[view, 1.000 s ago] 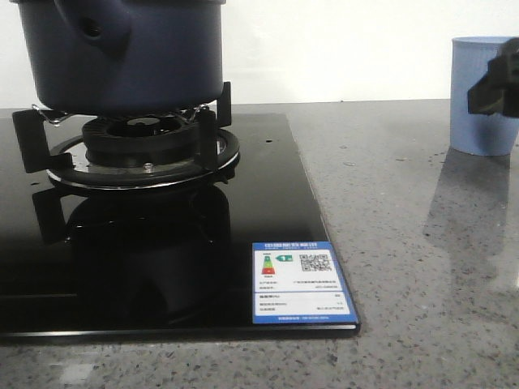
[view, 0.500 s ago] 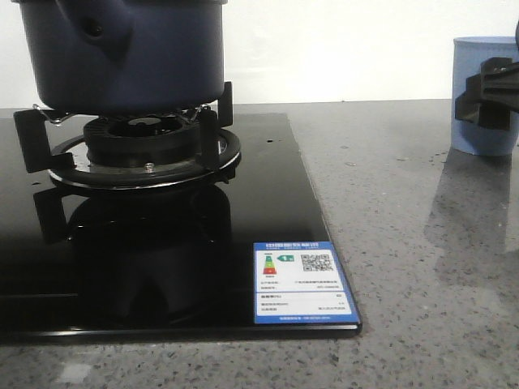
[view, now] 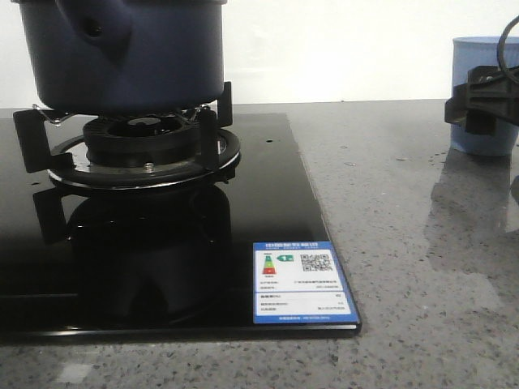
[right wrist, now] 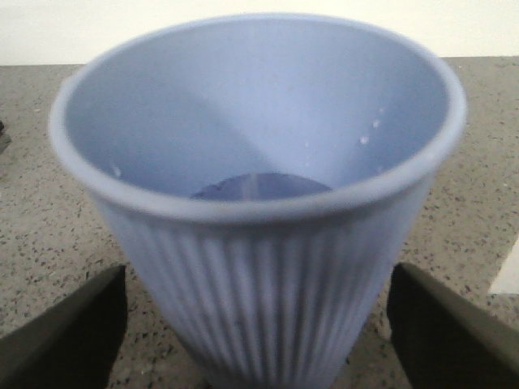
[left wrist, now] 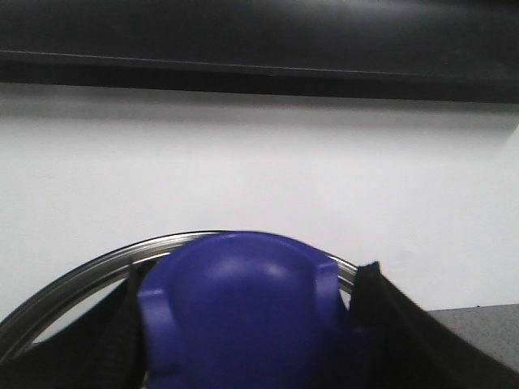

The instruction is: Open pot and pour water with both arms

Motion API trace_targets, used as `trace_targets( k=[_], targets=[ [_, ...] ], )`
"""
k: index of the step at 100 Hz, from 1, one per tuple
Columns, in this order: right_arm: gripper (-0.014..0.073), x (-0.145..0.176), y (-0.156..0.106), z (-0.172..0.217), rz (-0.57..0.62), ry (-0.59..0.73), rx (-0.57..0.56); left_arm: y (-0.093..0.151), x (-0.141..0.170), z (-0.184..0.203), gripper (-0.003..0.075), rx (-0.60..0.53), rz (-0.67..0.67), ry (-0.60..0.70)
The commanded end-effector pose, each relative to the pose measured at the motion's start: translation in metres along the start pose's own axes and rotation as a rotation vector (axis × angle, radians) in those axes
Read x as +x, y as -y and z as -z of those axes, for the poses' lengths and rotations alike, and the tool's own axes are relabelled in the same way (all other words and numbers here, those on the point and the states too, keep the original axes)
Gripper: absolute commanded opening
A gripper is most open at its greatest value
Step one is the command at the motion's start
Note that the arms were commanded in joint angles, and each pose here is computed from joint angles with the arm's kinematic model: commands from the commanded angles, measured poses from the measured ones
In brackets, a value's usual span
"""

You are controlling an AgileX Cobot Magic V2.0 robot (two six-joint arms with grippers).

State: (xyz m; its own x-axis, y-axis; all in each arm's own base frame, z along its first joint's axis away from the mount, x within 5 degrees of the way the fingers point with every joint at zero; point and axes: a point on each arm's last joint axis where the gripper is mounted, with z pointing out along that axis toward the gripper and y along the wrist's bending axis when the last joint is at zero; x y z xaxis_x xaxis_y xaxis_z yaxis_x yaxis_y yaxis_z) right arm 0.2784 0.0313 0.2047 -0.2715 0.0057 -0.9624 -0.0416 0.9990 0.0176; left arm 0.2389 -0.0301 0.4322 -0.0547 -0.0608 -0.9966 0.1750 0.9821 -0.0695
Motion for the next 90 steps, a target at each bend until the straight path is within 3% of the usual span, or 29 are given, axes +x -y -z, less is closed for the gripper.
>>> trace_targets(
  k=[1, 21, 54, 90],
  targets=[
    [0.0526, -0.024, 0.001, 0.0, 0.006, 0.148, 0.003, -0.002, -0.026, 0.012, 0.0369, -0.039, 0.005, 0.144],
    [0.0382, -0.026, 0.001, -0.002, 0.005, 0.152, 0.003, -0.002, -0.026, 0.012, 0.0369, -0.039, 0.005, 0.144],
    [0.0382, -0.034, -0.004, 0.004, 0.073, 0.159, -0.048, -0.002, -0.026, 0.012, 0.0369, -0.042, -0.014, 0.143],
    [0.0382, -0.104, -0.03, 0.019, 0.244, 0.038, -0.159, -0.002, -0.026, 0.012, 0.0369, -0.042, -0.018, 0.143]
  ],
)
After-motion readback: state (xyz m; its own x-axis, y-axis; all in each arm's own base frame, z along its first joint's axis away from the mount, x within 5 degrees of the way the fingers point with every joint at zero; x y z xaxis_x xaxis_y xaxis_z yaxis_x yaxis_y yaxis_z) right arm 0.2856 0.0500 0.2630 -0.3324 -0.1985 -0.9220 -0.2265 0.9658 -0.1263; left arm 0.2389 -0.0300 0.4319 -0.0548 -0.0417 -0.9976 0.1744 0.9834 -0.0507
